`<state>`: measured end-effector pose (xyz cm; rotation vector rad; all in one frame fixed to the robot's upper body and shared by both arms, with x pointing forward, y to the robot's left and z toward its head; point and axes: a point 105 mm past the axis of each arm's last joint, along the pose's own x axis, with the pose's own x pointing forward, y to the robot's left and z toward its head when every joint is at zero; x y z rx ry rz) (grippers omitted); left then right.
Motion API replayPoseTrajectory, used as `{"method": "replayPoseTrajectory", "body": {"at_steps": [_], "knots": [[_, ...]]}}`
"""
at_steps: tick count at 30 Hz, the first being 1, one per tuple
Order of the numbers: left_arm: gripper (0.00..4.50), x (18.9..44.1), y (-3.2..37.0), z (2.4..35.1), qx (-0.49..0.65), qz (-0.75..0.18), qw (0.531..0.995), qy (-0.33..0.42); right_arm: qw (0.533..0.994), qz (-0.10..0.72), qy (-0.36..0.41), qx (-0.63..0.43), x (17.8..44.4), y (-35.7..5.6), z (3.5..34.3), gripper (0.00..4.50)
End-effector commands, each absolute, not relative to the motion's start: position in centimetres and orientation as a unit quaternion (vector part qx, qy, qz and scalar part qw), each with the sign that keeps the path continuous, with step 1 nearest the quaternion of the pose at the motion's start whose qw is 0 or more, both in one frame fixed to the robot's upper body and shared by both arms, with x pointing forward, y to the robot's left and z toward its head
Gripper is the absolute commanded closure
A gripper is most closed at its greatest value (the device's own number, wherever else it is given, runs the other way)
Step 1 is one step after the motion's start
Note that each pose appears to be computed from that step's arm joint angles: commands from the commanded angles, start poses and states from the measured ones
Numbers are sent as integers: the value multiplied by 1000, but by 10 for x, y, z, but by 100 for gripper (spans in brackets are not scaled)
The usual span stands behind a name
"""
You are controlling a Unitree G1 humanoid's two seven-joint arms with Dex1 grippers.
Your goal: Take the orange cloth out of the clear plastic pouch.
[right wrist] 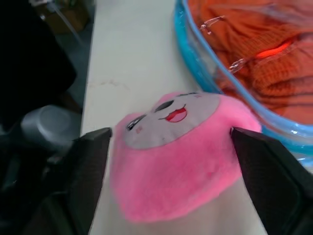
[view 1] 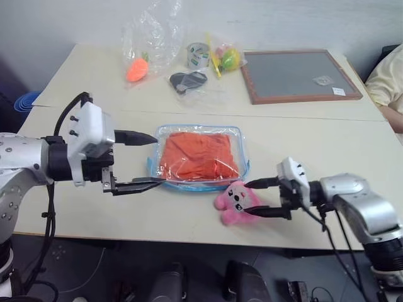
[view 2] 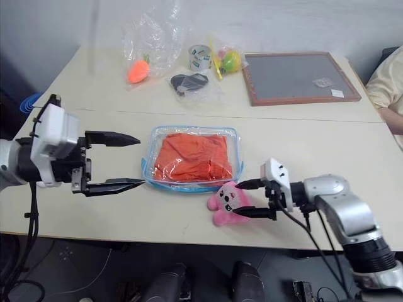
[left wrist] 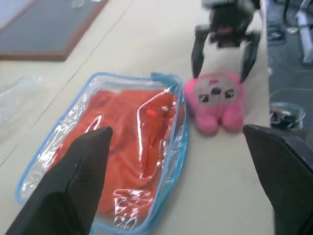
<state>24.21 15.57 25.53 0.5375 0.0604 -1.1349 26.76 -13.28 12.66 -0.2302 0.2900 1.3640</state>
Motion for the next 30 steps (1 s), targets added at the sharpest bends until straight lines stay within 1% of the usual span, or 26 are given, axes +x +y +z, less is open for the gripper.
{"method": "replayPoseTrajectory", "body": {"at_steps": [1, 5, 9, 12, 16, 21, 25, 30], "knots": [[0, 247, 161, 256, 286, -493, 821, 19, 754, 640, 132, -67, 261, -124, 128, 193], [0, 234, 152, 257, 261, -522, 811, 16, 725, 673, 137, -53, 247, -117, 129, 329], [0, 224, 143, 252, 249, -553, 795, 29, 715, 688, 116, -47, 248, -96, 131, 444], [0, 218, 138, 246, 242, -570, 784, 40, 714, 690, 101, -60, 256, -74, 128, 448], [0, 217, 136, 236, 250, -578, 775, 54, 735, 666, 90, -84, 278, -41, 116, 448], [0, 218, 135, 234, 251, -582, 772, 56, 741, 653, 105, -112, 288, -36, 101, 448], [0, 220, 133, 228, 254, -587, 767, 58, 738, 657, 117, -94, 285, -45, 108, 326], [0, 220, 121, 208, 261, -613, 742, 68, 713, 684, 111, -106, 263, -58, 126, 155]]}}
